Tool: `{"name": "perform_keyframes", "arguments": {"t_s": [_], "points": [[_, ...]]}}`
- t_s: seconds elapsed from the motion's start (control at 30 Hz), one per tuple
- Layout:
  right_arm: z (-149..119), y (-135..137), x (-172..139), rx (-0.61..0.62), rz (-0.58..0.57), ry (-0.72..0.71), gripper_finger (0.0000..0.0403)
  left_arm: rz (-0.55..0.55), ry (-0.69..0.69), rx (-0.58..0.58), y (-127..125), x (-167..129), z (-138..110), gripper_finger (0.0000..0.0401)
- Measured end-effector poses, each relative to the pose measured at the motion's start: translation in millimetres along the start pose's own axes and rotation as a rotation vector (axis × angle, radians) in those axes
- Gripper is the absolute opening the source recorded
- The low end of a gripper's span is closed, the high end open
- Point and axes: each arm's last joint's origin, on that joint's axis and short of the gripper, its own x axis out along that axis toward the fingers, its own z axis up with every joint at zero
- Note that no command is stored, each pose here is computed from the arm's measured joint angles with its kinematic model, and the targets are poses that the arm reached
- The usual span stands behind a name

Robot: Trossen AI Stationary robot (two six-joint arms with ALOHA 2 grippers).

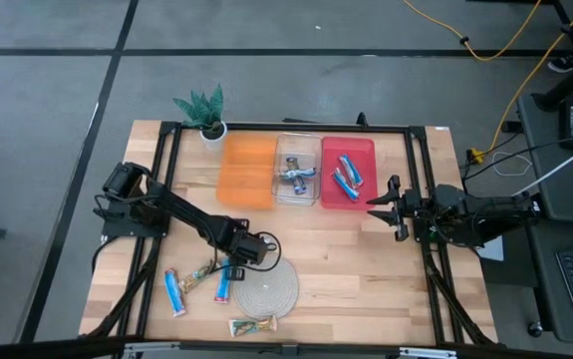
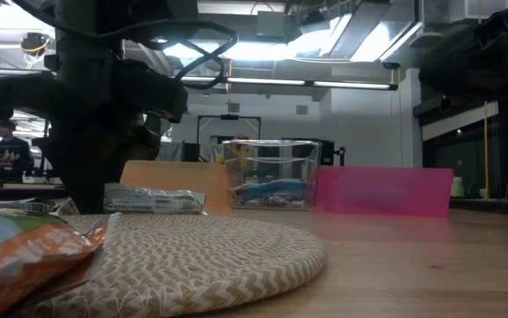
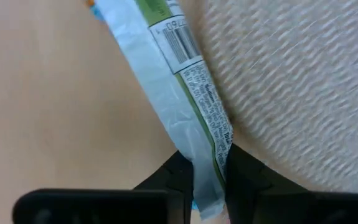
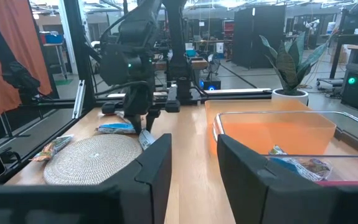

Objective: Pick and place Granola Bars by type
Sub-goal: Put the top orange granola bar into the orange bin

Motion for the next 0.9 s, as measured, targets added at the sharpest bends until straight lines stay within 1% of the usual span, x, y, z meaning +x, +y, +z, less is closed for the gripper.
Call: {"name": "perform_keyframes", "arguments": {"t_s": [0.1, 0.17, 0.27, 0.6, 0.77, 0.9], "points": [[0, 0, 0, 0.000, 0.000, 0.000, 0.0132, 0.039, 0.027, 0.000, 2, -9, -1, 0.0054], [0, 0, 0, 0.000, 0.000, 0.000, 0.0132, 0.063, 0.004, -0.001, 2, -18, 6, 0.0054], [0, 0, 0, 0.000, 0.000, 0.000, 0.0132, 0.101, 0.031, 0.005, 2, -30, 8, 0.0054], [0, 0, 0, 0.000, 0.000, 0.000, 0.0132, 0.084, -0.040, 0.053, -3, -72, 32, 0.0054], [0, 0, 0, 0.000, 0.000, 0.000, 0.0132, 0.101, -0.052, 0.083, -5, -97, 41, 0.0054], [0, 0, 0, 0.000, 0.000, 0.000, 0.0132, 0.143, -0.060, 0.101, -4, -122, 46, 0.0054]]}}
